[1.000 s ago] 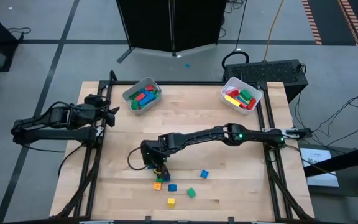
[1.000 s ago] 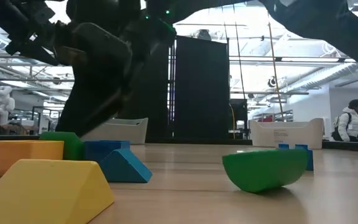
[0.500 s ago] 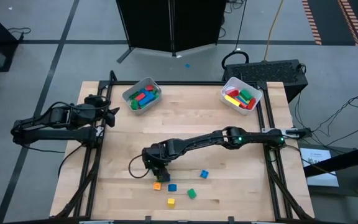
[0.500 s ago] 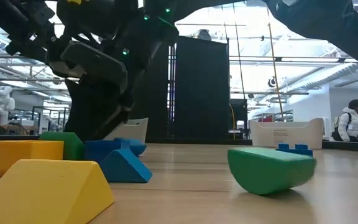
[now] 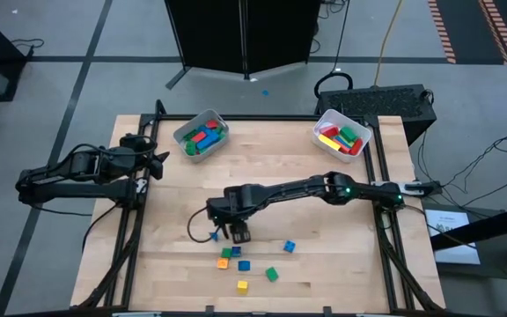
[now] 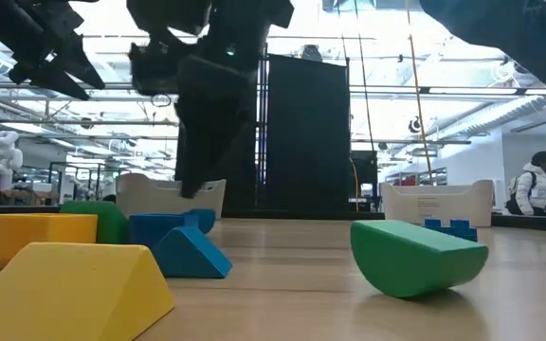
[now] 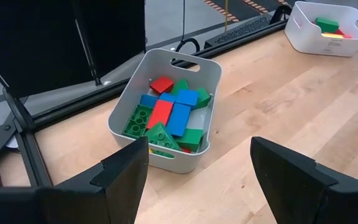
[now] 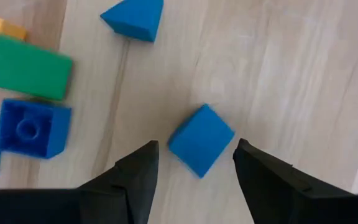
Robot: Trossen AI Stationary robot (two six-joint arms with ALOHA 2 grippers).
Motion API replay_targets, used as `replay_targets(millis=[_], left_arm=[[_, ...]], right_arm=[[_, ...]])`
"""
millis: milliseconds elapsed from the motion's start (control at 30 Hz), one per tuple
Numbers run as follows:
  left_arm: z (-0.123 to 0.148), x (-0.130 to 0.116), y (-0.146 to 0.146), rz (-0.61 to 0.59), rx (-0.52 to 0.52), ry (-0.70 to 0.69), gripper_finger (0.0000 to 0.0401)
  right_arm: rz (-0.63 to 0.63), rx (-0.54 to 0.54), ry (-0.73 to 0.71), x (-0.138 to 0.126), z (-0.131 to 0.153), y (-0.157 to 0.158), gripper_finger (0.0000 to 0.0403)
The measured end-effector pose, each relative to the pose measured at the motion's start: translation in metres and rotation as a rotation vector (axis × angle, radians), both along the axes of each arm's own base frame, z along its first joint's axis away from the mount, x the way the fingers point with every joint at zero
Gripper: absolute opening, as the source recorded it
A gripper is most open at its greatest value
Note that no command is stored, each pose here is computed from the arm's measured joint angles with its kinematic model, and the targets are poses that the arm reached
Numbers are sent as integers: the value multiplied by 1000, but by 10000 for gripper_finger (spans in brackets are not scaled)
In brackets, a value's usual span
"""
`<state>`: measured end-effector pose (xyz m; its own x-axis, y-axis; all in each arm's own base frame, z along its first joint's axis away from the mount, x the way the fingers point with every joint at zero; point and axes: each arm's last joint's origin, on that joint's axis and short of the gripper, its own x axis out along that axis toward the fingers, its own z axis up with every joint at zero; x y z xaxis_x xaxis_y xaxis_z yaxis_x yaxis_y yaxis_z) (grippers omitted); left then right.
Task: Sort blocks by size
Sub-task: Put the triangular blue block into the gray bin
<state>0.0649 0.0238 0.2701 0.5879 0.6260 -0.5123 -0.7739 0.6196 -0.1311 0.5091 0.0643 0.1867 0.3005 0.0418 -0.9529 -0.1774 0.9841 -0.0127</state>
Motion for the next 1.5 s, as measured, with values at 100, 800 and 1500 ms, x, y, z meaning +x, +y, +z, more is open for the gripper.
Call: replay_targets(millis=[100,800,1500], left_arm=[[0,0,0,0,0,0,281],[0,0,0,2,-1,-2,281],[0,0,0,3,-2,-2,281]], right_arm=[[-5,2,15,-2,3,0,201],[-434,109,87,-6,-25,3,201],[-482,106,-6,2,-40,-17,194]])
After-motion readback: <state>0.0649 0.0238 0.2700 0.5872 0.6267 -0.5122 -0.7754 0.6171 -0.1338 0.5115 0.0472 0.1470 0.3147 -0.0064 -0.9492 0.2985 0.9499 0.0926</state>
